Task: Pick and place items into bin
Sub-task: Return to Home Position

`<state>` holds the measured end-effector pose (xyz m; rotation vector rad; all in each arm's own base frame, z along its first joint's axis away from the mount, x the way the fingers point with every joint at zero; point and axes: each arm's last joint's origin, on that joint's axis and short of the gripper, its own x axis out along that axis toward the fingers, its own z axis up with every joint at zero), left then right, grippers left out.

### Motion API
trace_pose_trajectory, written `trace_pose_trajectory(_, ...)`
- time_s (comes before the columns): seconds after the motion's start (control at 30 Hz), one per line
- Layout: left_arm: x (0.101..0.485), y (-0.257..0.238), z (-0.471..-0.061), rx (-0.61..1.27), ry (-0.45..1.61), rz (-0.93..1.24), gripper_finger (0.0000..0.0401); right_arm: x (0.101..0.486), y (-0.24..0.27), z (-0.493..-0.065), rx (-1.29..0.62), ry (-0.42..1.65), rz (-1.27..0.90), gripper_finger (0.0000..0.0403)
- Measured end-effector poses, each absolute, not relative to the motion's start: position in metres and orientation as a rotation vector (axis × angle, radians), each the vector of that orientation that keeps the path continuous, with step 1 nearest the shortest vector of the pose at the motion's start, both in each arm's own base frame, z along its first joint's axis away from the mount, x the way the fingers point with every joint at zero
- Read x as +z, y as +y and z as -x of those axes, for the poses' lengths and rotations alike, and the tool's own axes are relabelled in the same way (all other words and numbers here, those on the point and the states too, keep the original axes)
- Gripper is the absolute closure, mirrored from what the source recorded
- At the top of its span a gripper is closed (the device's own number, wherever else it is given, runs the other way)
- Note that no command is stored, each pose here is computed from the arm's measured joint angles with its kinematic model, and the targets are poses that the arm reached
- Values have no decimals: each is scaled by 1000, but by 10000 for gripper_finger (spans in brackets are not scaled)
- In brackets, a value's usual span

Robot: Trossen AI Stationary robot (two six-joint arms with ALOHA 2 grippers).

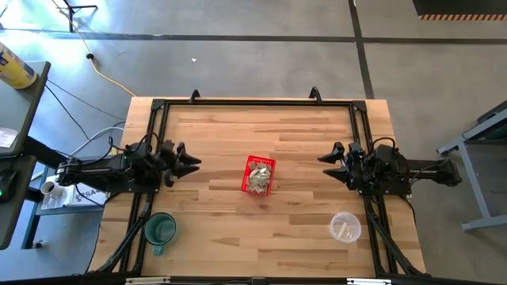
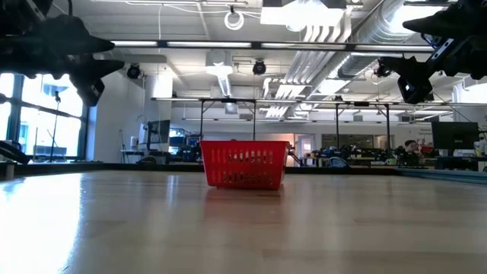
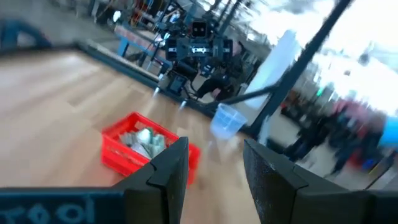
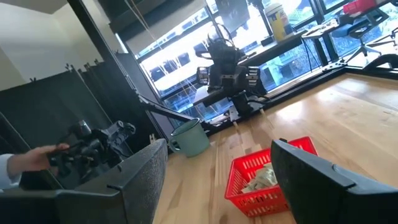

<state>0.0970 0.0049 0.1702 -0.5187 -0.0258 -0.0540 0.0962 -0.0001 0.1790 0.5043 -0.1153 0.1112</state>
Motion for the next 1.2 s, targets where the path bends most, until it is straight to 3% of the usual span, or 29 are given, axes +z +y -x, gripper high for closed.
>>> trace_pose_trajectory(0.5, 167, 7, -98, 36, -2, -193, 212, 180, 6, -96, 173, -111, -507, 125)
trace_pose_trajectory(0.8, 167, 8, -98, 52, 3, -223, 212, 176, 6, -97, 166, -69, -500, 126)
trace_pose_trajectory(0.93, 167, 8, -98, 52, 5, -224, 212, 168, 4, -98, 57, -9, -320, 126)
trace_pose_trajectory(1.2, 167, 8, -98, 52, 4, -224, 212, 168, 0, -98, -56, -17, -157, 126)
